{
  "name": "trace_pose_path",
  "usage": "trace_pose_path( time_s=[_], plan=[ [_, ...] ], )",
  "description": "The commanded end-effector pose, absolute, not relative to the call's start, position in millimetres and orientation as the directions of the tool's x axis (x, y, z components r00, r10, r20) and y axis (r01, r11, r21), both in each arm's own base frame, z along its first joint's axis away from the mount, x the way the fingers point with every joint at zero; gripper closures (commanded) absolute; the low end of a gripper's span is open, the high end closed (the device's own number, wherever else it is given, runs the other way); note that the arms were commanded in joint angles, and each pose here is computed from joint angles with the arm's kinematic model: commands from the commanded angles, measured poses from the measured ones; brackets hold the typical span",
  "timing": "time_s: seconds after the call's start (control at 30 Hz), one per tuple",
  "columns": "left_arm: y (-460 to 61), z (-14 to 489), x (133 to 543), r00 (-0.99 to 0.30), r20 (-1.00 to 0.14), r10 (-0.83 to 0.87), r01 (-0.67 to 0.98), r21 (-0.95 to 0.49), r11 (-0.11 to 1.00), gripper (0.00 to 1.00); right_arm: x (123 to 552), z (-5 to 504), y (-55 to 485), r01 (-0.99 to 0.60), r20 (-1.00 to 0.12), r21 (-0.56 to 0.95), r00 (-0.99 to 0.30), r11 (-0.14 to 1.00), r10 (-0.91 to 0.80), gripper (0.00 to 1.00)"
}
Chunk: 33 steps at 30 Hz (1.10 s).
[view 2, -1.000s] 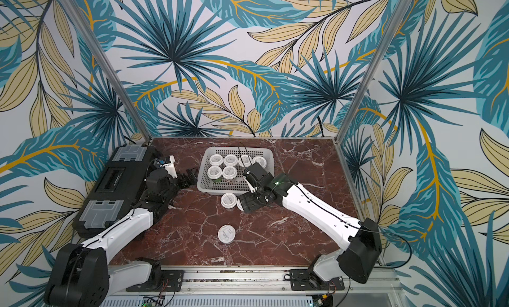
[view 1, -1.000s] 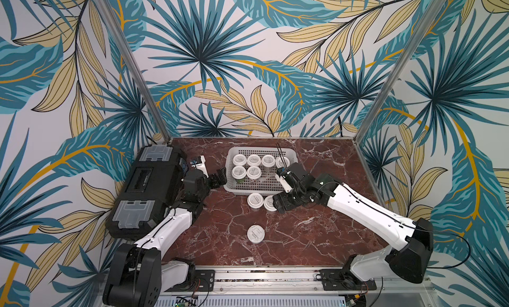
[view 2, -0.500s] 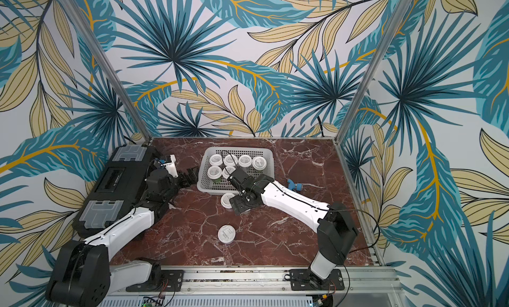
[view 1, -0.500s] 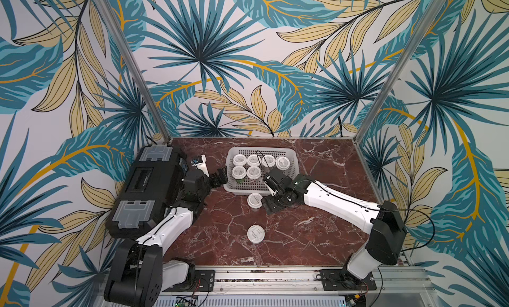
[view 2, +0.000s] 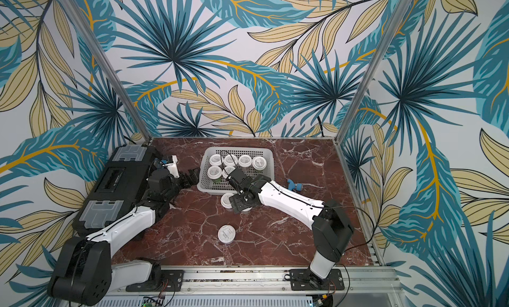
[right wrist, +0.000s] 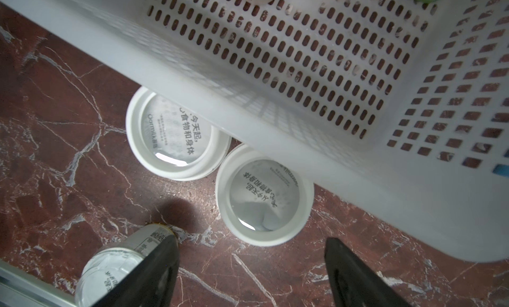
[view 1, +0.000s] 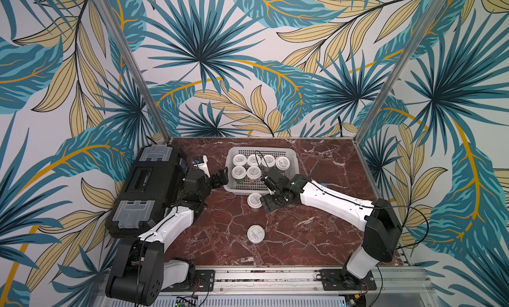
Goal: Put the yogurt in the basket
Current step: Pick up the yogurt from the center of the board.
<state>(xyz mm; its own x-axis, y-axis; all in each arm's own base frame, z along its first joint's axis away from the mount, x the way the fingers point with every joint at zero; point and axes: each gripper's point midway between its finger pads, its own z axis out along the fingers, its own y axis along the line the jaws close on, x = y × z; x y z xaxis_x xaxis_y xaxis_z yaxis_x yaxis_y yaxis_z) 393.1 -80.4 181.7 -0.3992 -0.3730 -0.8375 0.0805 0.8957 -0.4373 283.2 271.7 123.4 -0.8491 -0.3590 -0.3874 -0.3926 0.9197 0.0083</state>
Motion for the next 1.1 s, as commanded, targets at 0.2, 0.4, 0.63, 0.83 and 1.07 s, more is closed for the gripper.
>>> trace_pose_path(
  time_s=[0.2, 0.4, 0.63, 0.83, 1.07],
  plan=[
    [-78, 181, 394, -0.4, -0.844, -0.357, 0.082, -0.42, 0.904, 0.0, 286, 103, 267, -0.351, -0.353, -0.023, -0.873, 0.936, -0.337, 0.12],
    [-78, 181, 394, -0.404, -0.844, -0.353, 0.082, -0.418, 0.905, 0.0, 289, 99, 265, -0.335, -0.344, -0.015, -0.883, 0.942, -0.319, 0.12],
    [-79, 180, 394, -0.408, -0.843, -0.349, 0.081, -0.415, 0.906, 0.0, 292, 96, 267, -0.332, -0.344, 0.0, -0.886, 0.943, -0.312, 0.15],
    [-79, 180, 395, -0.41, -0.843, -0.348, 0.083, -0.414, 0.906, 0.0, 291, 90, 271, -0.337, -0.335, 0.012, -0.889, 0.942, -0.313, 0.16],
    [-80, 178, 395, -0.417, -0.841, -0.345, 0.083, -0.413, 0.907, 0.0, 291, 84, 271, -0.336, -0.321, 0.01, -0.893, 0.942, -0.315, 0.18]
  ],
)
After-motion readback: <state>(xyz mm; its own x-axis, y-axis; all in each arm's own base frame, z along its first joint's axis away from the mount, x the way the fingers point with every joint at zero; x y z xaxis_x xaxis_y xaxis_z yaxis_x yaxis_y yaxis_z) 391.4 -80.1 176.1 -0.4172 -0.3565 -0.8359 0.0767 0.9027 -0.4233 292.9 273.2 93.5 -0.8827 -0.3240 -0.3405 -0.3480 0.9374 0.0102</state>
